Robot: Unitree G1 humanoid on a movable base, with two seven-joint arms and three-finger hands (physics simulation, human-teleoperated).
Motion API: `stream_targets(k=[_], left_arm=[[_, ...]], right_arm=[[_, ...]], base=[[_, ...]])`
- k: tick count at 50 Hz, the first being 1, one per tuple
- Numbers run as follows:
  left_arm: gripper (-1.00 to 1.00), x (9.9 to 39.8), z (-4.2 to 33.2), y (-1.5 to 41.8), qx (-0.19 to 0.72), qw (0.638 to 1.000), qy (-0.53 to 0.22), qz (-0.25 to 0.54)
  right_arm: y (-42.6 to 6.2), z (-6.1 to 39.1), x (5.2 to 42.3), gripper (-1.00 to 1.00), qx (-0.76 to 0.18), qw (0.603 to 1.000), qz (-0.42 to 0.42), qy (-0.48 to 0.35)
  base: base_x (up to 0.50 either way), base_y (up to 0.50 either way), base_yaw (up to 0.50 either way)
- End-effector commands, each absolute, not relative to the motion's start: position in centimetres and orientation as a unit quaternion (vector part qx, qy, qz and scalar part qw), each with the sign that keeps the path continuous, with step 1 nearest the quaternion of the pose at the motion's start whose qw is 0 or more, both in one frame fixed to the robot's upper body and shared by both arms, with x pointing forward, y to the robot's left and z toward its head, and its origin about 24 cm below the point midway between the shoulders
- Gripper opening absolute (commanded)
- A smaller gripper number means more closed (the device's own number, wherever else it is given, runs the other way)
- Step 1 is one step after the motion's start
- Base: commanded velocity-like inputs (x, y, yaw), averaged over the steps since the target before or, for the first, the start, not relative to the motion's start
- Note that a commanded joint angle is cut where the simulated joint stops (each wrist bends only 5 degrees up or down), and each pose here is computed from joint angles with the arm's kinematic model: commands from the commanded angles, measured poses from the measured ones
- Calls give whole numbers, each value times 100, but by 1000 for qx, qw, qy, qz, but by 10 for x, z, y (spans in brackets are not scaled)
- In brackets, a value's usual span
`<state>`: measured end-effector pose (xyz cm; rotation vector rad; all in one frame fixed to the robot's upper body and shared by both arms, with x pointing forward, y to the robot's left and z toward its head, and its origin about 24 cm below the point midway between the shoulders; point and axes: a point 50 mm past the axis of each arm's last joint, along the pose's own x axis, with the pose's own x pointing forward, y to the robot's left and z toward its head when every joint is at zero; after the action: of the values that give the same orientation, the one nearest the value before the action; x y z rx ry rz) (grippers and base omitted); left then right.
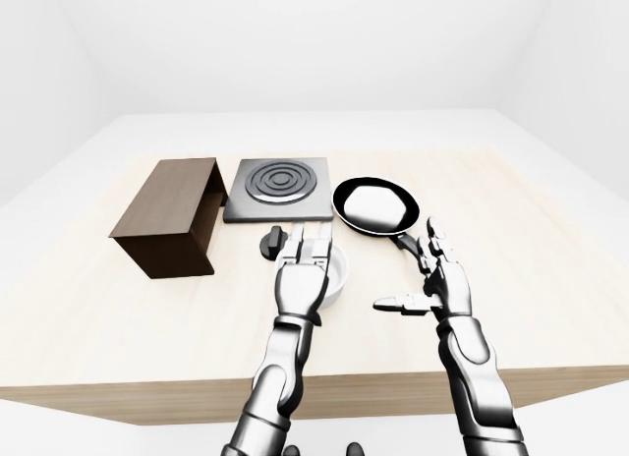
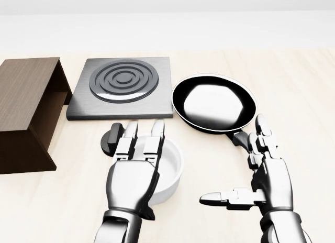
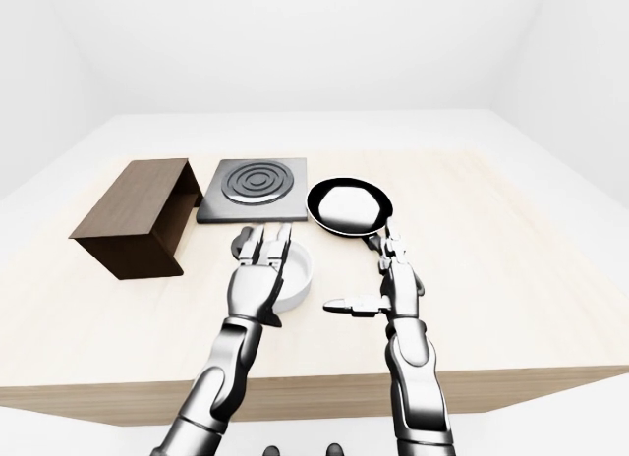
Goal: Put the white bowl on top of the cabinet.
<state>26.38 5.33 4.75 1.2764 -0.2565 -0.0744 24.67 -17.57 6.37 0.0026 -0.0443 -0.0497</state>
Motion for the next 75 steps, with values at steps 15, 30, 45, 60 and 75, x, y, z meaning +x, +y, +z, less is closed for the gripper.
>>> stream_targets(k=[15,30,45,60,75], left_arm=[[100,273,26,58,601,793,-86,-49],[100,273,21,56,608,788,-82,-58],[100,273,7,57,618,780,-63,-73],[-100,272,6,56,621,777,-65,-75],[-100,272,5,55,620,778,-65,-75]], right_arm=[[-175,61,250,100,1,1000,-23,-15],[-174,62,248,100,0,1000,-21,-19],[-173,62,247,100,0,1000,-19,-18],[-172,61,248,100,0,1000,-17,-17],[-173,61,248,100,0,1000,-17,-16]], base=[[0,0,0],[0,0,0],[0,0,0],[0,0,0],[0,0,0]])
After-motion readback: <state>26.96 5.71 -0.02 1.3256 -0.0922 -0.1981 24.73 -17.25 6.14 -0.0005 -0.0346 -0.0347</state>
